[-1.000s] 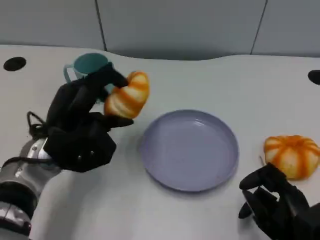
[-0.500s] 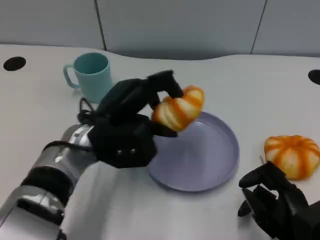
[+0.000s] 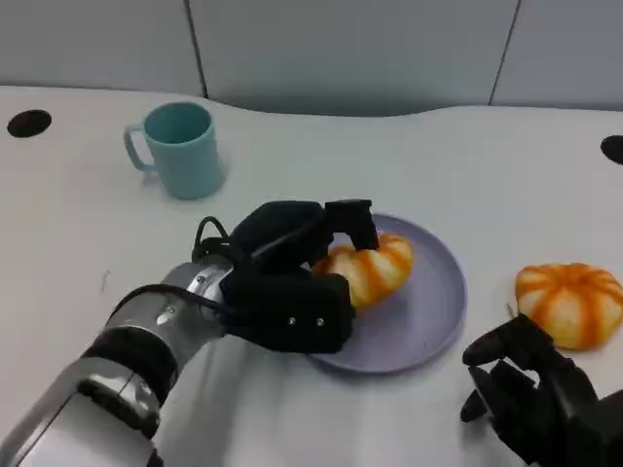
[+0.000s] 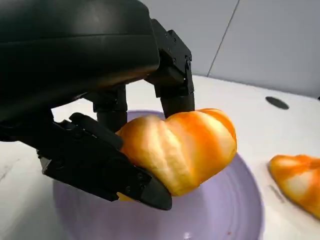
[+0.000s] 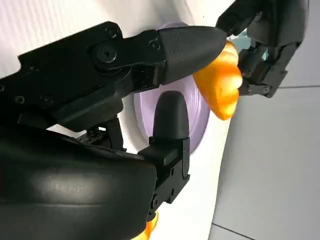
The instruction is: Grasp the bread from the table and place it into the plate.
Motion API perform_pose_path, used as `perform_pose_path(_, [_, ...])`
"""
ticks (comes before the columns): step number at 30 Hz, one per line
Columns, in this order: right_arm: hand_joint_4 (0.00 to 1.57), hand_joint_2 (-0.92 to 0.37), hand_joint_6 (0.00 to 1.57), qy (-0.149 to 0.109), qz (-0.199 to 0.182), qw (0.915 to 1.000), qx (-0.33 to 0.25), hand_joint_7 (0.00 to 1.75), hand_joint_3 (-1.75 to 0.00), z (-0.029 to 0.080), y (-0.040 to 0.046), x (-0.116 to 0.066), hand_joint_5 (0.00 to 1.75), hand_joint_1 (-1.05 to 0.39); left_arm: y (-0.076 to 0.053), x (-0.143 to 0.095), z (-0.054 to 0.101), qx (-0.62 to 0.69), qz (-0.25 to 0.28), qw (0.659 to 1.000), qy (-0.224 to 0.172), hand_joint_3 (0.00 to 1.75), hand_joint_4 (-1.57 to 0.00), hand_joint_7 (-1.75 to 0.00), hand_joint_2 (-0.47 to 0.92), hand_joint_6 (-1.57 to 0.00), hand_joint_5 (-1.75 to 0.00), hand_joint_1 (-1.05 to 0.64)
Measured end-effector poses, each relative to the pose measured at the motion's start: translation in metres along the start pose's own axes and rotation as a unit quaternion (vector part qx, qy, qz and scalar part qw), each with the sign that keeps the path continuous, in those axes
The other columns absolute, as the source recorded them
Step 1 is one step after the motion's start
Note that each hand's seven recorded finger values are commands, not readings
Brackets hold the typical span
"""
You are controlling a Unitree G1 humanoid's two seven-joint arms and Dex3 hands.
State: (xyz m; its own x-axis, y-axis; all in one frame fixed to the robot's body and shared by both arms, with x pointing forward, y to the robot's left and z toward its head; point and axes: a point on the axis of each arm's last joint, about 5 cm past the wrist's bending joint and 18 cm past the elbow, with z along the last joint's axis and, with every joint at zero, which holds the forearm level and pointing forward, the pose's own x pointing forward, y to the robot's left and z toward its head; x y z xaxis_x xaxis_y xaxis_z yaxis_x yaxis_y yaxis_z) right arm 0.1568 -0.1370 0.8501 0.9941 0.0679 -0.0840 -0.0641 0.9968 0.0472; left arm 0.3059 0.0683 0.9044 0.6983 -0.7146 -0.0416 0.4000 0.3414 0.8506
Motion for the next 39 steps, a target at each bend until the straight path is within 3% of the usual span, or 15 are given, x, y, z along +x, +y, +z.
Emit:
perform_pose_path(3, [0.58,-0.92,0.33,0.002,-0.001,1.0,0.005,1.75,-0.31,0.0,0.0011,-0.001,1.75,-0.27,0.005,0.003,0.002,0.007,-0.008,1.0,-0.005,0.01,-0.34,-1.11,0.88,-0.4,-1.75,-0.48])
perform_pose_path(4, [0.59,-0.92,0.33,0.003,-0.001,1.0,0.006,1.75,-0.31,0.0,0.0013,-0.001,1.75,-0.28,0.006,0.004,0.003,0.008,-0.008,1.0,-0.007,0.03,-0.22,-0.67,0.9,-0.33,-1.13,-0.56])
perform_pose_path(6, [0.59,-0.92,0.32,0.003,-0.001,1.0,0.005,1.75,-0.31,0.0,0.0013,-0.001,1.75,-0.28,0.008,0.004,0.003,0.016,-0.016,1.0,-0.015,0.06,-0.16,-0.2,0.92,-0.34,-0.57,-0.63])
perform_pose_path(10, [0.6,-0.92,0.33,0.006,0.001,1.0,0.004,1.75,-0.32,0.0,0.001,-0.001,1.75,-0.28,0.007,0.003,0.004,0.032,-0.04,0.998,-0.035,0.1,-0.03,-0.02,0.92,-0.24,-0.25,-0.73])
perform_pose_path(18, [0.6,-0.92,0.33,0.006,0.001,1.0,0.002,1.75,-0.32,0.0,0.0008,0.0,1.75,-0.27,0.02,0.01,0.009,0.049,-0.049,0.997,-0.044,0.2,0.0,0.0,0.92,-0.12,-0.02,-0.84])
perform_pose_path(24, [0.57,-0.92,0.33,0.005,0.001,1.0,0.0,1.75,-0.32,-0.001,0.0005,0.0,1.75,-0.28,0.029,0.008,0.007,0.04,-0.039,0.997,-0.043,0.22,-0.01,-0.01,0.92,-0.09,-0.01,-0.84])
perform_pose_path(30, [0.57,-0.92,0.33,0.004,0.001,1.0,-0.004,1.75,-0.32,-0.001,0.0004,0.0,1.75,-0.27,0.055,-0.003,0.001,0.003,0.026,0.996,-0.081,0.23,-0.1,-0.03,0.92,-0.14,-0.06,-0.8])
perform_pose_path(35, [0.57,-0.92,0.33,0.003,0.001,1.0,-0.008,1.75,-0.32,-0.002,-0.0005,-0.001,1.75,-0.28,0.048,-0.038,-0.02,-0.131,0.048,0.984,-0.113,0.22,-0.19,-0.04,0.92,-0.17,-0.12,-0.73])
perform_pose_path(37, [0.56,-0.92,0.32,0.003,0.001,0.9999,-0.01,1.75,-0.32,-0.001,-0.0013,-0.001,1.75,-0.28,0.044,-0.05,-0.028,-0.166,0.048,0.979,-0.108,0.17,-0.3,-0.08,0.92,-0.27,-0.19,-0.73])
perform_pose_path(39, [0.55,-0.92,0.32,0.002,0.002,0.9999,-0.01,1.75,-0.32,-0.001,-0.0009,-0.001,1.75,-0.29,0.041,-0.065,-0.035,-0.231,0.079,0.964,-0.109,0.14,-0.43,-0.11,0.92,-0.36,-0.27,-0.7])
